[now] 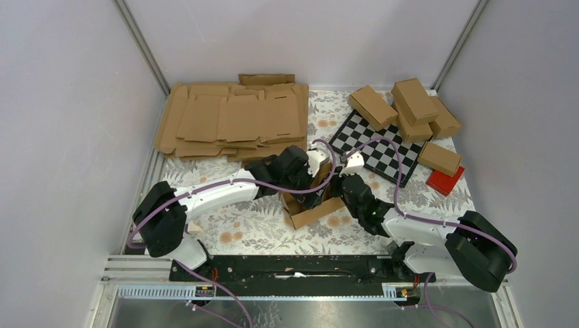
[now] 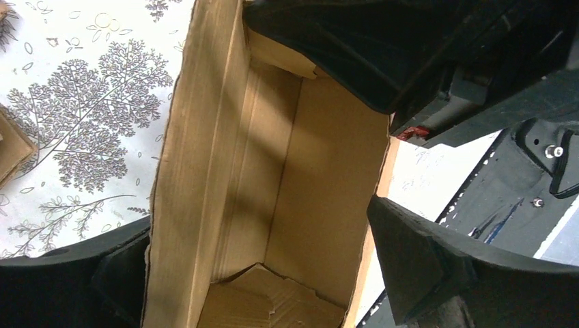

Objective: Fold the paper box

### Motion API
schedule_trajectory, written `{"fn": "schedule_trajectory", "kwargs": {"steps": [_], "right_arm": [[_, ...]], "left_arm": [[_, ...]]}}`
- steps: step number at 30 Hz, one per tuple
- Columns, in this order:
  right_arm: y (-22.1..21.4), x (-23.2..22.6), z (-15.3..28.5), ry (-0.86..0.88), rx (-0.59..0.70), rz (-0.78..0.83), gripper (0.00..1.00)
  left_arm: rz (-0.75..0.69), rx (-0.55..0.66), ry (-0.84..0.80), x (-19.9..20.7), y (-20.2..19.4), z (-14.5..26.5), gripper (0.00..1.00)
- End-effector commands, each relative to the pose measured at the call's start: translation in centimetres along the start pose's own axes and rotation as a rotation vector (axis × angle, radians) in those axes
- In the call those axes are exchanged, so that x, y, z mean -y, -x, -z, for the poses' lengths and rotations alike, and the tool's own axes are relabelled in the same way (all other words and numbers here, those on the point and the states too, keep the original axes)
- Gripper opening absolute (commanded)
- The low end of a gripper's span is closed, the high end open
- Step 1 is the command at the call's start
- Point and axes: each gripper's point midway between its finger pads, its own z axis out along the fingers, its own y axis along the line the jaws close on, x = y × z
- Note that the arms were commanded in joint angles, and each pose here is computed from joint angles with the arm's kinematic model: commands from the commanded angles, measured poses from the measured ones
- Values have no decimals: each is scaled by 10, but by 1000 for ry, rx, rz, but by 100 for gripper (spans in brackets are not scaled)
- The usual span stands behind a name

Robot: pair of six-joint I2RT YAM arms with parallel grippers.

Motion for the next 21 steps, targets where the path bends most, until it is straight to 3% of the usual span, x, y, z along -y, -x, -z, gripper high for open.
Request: {"fn": "schedule_trajectory", "kwargs": {"steps": [1,10,16,21], "right_arm": [[17,-5,-4,0,36,-7,0],[17,-6,-4,5,34,-2,0],[15,-8,-4,16,28,2,0],[15,-7,-4,14,27,1,0]], "left_arm": [[-44,41,44,-4,16,5,99],[-48,78,74,-5,23,11,99],[-28,153,-64,25,45,24,99],[-36,80,-59,21,30,14,99]]}}
